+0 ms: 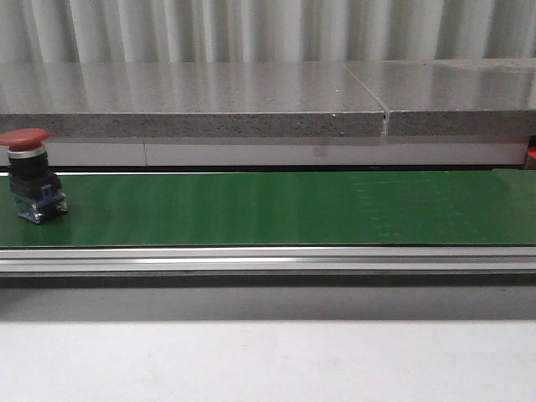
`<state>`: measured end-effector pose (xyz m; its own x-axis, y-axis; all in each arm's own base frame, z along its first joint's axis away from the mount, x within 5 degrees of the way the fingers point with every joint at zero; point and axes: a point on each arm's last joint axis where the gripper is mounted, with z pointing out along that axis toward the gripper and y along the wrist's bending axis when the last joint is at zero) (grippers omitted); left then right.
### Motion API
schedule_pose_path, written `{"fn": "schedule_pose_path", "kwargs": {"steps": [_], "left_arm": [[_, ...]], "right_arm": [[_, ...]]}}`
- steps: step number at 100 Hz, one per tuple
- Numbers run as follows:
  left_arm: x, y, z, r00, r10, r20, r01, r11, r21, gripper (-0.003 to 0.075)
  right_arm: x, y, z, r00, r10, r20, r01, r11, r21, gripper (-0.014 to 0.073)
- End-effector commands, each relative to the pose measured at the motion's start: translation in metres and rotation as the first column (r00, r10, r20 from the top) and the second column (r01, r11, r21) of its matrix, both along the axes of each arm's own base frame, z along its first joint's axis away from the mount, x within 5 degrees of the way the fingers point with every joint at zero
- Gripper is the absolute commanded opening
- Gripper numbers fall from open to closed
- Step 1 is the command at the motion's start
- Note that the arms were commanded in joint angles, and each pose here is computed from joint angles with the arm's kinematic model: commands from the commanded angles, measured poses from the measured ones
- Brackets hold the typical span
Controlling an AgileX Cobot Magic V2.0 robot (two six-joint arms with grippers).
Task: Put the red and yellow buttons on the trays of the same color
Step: 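Move the left gripper to a yellow push-button and grasp it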
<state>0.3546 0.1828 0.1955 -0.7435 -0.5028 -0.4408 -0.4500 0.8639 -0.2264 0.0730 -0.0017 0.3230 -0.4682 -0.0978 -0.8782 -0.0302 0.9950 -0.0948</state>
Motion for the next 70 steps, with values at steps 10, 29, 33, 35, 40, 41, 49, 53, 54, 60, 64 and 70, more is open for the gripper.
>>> {"fn": "schedule_pose_path", "kwargs": {"steps": [10,29,33,35,40,41,49,53,54,60,64,70], "left_arm": [[0.0111,0.0073,0.0238,0.996,0.013,0.083,-0.017,0.999,0.041,0.0639],[0.0121,0.0080,0.0203,0.997,0.014,0.077,-0.017,0.999,0.038,0.0638],[0.0121,0.0080,0.0199,0.997,0.014,0.077,-0.017,0.999,0.038,0.0636],[0.0121,0.0080,0.0199,0.997,0.014,0.077,-0.017,0.999,0.038,0.0629],[0.0121,0.0080,0.0199,0.997,0.014,0.077,-0.017,0.999,0.038,0.0597],[0.0121,0.0080,0.0199,0.997,0.014,0.077,-0.017,0.999,0.038,0.0585],[0.0117,0.0074,0.0196,0.997,0.012,0.070,-0.014,0.999,0.033,0.0499],[0.0111,0.0068,0.0192,0.998,0.009,0.063,-0.010,1.000,0.026,0.0440],[0.0110,0.0066,0.0191,0.998,0.008,0.061,-0.009,1.000,0.025,0.0430],[0.0105,0.0060,0.0187,0.999,0.005,0.054,-0.006,1.000,0.019,0.0336],[0.0100,0.0054,0.0184,0.999,0.002,0.047,-0.002,1.000,0.013,0.0273],[0.0098,0.0041,0.0182,0.999,0.004,0.045,-0.004,1.000,-0.005,0.0194]], "right_arm": [[0.0025,-0.0004,0.0117,0.997,0.003,0.080,-0.002,1.000,-0.014,-0.0068],[0.0025,-0.0004,0.0117,0.997,0.003,0.080,-0.002,1.000,-0.014,-0.0068],[0.0025,-0.0004,0.0117,0.997,0.003,0.080,-0.002,1.000,-0.014,-0.0068],[0.0025,-0.0004,0.0117,0.997,0.003,0.080,-0.002,1.000,-0.014,-0.0068],[0.0025,-0.0004,0.0117,0.997,0.003,0.080,-0.002,1.000,-0.014,-0.0068],[0.0025,-0.0004,0.0117,0.997,0.003,0.080,-0.002,1.000,-0.014,-0.0068],[0.0025,-0.0004,0.0117,0.997,0.003,0.080,-0.002,1.000,-0.014,-0.0068],[0.0025,-0.0004,0.0117,0.997,0.003,0.080,-0.002,1.000,-0.014,-0.0068],[0.0025,-0.0004,0.0117,0.997,0.003,0.080,-0.002,1.000,-0.014,-0.0068],[0.0025,-0.0004,0.0117,0.997,0.003,0.080,-0.002,1.000,-0.014,-0.0068],[0.0025,-0.0004,0.0117,0.997,0.003,0.080,-0.002,1.000,-0.014,-0.0068],[0.0025,-0.0004,0.0117,0.997,0.003,0.080,-0.002,1.000,-0.014,-0.0068]]}}
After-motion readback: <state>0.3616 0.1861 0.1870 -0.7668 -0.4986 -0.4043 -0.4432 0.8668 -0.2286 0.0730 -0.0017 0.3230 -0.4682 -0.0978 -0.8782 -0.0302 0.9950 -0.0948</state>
